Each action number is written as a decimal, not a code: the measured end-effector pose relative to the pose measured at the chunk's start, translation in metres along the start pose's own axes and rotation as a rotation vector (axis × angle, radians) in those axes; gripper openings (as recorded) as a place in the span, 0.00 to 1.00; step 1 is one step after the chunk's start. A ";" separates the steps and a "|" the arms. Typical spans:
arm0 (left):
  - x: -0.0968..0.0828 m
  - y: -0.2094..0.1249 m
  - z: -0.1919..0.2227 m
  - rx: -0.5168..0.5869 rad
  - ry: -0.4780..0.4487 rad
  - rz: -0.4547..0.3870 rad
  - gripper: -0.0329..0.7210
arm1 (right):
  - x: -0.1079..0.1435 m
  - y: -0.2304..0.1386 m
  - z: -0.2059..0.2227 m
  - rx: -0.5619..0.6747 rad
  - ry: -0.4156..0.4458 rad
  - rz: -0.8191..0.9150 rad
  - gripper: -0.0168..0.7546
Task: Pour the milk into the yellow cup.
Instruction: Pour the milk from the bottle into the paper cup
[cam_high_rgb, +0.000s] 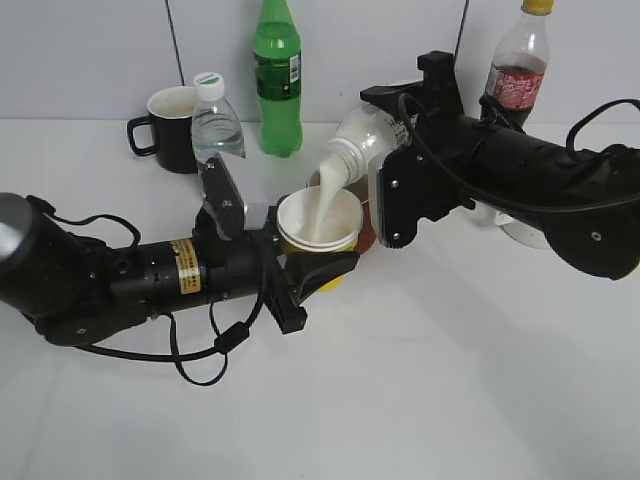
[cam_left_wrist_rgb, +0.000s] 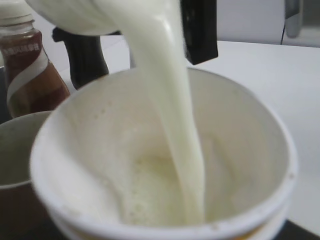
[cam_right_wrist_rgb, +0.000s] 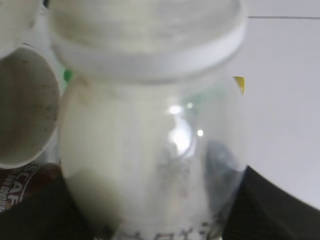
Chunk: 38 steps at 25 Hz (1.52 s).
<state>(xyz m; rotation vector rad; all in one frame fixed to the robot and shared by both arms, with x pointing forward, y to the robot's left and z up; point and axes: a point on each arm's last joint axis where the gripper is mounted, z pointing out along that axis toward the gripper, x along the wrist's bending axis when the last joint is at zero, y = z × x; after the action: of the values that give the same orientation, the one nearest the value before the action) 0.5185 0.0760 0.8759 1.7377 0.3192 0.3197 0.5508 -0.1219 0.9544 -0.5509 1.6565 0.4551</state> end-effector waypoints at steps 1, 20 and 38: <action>0.000 0.000 0.000 0.000 0.000 0.000 0.52 | 0.000 0.000 0.000 0.000 0.000 -0.004 0.60; 0.000 0.000 0.000 0.001 0.000 0.000 0.52 | -0.004 0.000 0.000 -0.004 -0.043 -0.039 0.60; 0.002 0.003 0.000 -0.037 0.018 -0.011 0.52 | -0.002 0.000 0.001 0.001 -0.002 0.276 0.60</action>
<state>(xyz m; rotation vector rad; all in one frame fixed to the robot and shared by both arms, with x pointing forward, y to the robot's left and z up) 0.5201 0.0761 0.8793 1.6970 0.3342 0.3312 0.5516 -0.1216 0.9559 -0.3209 1.7383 0.6557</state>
